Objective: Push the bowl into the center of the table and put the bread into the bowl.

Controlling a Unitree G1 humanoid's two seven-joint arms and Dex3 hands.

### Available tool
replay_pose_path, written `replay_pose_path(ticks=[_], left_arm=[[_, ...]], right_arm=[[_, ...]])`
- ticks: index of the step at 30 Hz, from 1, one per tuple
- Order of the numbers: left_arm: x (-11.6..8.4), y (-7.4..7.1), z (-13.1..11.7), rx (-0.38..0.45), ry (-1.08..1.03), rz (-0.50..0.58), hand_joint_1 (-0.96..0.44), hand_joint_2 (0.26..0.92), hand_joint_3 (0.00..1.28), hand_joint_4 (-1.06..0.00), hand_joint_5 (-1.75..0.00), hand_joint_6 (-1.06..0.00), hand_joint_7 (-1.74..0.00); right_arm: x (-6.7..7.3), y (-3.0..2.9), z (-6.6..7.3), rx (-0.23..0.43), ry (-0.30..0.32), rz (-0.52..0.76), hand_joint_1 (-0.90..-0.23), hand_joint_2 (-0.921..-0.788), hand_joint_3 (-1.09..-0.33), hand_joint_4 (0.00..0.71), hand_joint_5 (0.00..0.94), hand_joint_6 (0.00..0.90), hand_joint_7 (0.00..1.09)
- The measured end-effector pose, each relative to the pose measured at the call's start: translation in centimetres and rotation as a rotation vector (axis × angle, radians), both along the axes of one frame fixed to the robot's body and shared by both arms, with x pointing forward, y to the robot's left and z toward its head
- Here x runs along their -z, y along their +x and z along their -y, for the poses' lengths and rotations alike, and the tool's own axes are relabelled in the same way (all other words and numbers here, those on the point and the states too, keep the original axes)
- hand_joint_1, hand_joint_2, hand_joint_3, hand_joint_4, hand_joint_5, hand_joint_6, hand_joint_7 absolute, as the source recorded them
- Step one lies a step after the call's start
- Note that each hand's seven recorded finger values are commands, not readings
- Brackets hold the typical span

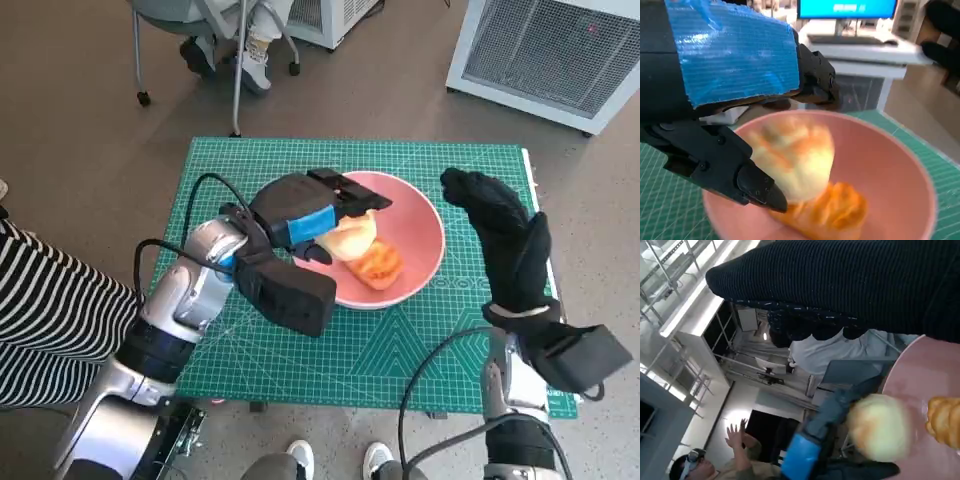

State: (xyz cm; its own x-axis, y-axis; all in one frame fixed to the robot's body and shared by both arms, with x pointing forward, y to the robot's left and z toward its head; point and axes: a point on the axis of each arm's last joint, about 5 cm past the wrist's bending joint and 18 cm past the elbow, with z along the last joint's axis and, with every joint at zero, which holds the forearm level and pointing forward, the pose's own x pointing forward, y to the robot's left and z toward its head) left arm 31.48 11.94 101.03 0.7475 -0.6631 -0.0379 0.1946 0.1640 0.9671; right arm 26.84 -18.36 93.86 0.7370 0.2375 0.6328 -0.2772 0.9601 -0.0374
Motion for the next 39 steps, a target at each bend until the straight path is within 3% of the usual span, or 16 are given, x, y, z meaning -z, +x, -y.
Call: replay_pose_path(ticks=[8, 21, 30, 39], left_arm=[[0.5, 0.9, -0.5, 0.019, -0.102, -0.119, -0.62, 0.835, 0.01, 0.0, 0.0, -0.12, 0.0], [0.5, 2.2, -3.2, 0.101, -0.423, -0.391, -0.59, 0.881, 0.02, 0.0, 0.0, -0.1, 0.0], [1.2, 2.3, -4.0, 0.156, -0.547, -0.424, -0.61, 0.905, 0.05, -0.03, -0.01, -0.14, -0.02], [3.5, 1.1, -2.9, 0.334, -1.129, -0.331, -0.61, 0.92, 0.27, -0.15, -0.05, -0.25, -0.1]], right_arm=[[0.1, -0.08, 0.2, 0.011, 0.003, 0.005, -0.669, -0.921, -0.79, 0.14, 0.009, 0.009, 0.53], [-0.2, -0.28, 0.4, 0.031, 0.006, 0.022, -0.667, -0.921, -0.785, 0.147, 0.01, 0.015, 0.54], [-0.5, -0.29, 0.6, 0.035, 0.0, 0.029, -0.674, -0.921, -0.773, 0.156, 0.009, 0.03, 0.52], [-1.9, -0.05, 0.5, 0.025, 0.0, 0.079, -0.678, -0.921, -0.736, 0.175, 0.008, 0.068, 0.47]])
